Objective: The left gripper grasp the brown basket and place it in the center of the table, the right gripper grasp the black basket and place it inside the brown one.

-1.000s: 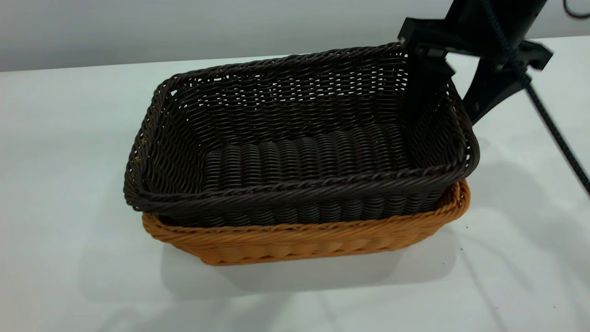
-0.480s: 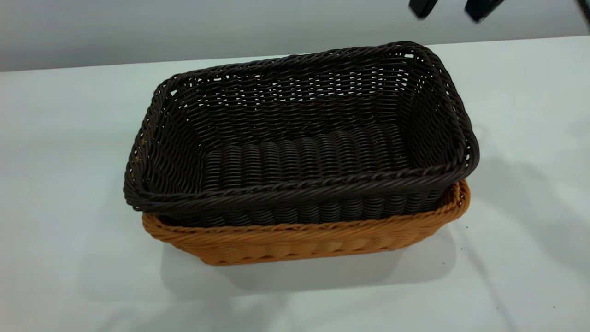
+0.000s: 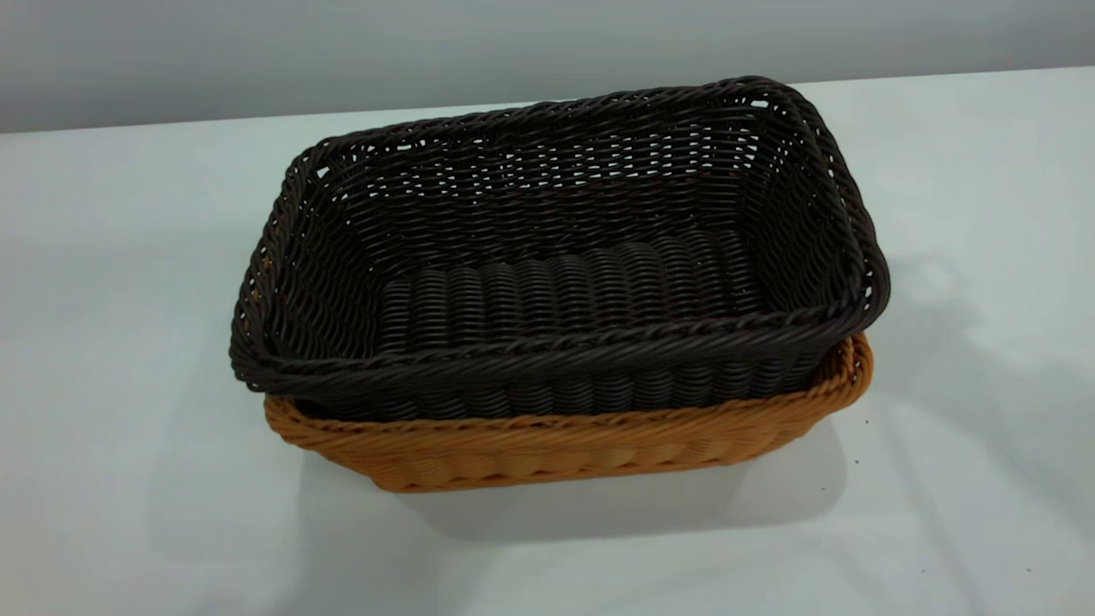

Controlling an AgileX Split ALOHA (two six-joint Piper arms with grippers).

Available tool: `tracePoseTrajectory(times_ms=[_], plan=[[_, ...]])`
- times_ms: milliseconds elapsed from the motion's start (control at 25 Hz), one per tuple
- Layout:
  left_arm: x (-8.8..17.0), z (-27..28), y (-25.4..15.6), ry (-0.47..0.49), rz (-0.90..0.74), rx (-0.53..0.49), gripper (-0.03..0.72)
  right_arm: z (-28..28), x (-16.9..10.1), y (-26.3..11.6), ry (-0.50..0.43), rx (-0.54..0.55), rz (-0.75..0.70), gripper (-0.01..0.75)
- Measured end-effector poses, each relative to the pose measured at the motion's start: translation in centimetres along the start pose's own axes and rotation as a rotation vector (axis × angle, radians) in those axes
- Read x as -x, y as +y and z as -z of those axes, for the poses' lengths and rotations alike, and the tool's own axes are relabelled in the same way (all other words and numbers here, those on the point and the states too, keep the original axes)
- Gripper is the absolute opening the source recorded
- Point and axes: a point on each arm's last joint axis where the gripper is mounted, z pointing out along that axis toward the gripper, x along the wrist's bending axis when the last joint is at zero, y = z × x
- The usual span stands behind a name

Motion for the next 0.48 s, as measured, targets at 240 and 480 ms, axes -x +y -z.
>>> tracePoseTrajectory(times_ms=[240, 480], plan=[[0.3, 2.5, -0.8, 0.095, 0.062, 0.006, 0.001, 5.1, -0.7, -1.6, -0.055, 0.201, 0.038, 0.007], [1.7, 3.9, -4.4, 0.185, 0.134, -0.083, 0.000, 9.7, -0.6, -5.5, -0.167, 0.364, 0.078, 0.006]])
